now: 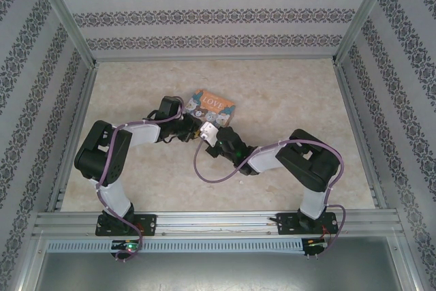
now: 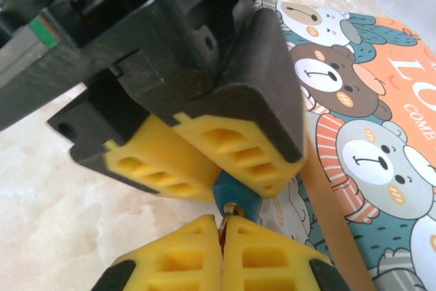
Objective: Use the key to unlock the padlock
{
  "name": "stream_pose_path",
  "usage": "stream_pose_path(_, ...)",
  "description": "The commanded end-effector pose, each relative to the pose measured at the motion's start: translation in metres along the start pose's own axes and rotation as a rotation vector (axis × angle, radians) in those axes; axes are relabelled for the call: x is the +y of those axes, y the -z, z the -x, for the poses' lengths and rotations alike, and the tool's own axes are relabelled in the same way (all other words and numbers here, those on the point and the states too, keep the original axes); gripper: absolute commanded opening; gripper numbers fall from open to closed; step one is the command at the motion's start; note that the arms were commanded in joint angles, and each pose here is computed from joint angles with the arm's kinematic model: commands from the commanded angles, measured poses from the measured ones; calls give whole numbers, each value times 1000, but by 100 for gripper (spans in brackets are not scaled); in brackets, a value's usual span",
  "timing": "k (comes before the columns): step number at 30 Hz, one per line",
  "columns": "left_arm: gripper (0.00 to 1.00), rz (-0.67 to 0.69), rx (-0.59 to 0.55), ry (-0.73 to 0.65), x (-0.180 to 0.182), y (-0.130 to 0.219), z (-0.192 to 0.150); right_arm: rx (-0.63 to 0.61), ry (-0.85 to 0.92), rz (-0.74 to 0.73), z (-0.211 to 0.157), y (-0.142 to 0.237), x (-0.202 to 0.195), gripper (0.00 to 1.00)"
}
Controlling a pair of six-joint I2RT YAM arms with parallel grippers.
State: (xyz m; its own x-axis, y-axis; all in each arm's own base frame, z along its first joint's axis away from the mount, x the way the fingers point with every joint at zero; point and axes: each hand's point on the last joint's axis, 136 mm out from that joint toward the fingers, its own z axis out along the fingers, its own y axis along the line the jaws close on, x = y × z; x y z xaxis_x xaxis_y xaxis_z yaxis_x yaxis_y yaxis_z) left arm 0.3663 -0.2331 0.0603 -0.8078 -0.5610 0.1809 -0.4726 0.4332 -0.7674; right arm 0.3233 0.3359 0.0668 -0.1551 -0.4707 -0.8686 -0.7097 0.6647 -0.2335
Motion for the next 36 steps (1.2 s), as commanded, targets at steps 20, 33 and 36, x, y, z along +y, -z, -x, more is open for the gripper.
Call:
stream_pose_path(20,60,23,-313,-501,-75,97,28,-182,-647,-68,-16,43,-45,0)
stream_pose_path(33,64,-3,-491,-757,-118,142,39,-263,-994,-122,-43,64,-84,0)
stream_pose_path(36,66,-1,-535,-774,-122,152,44,-268,-1061,-123,-47,62,-89,0)
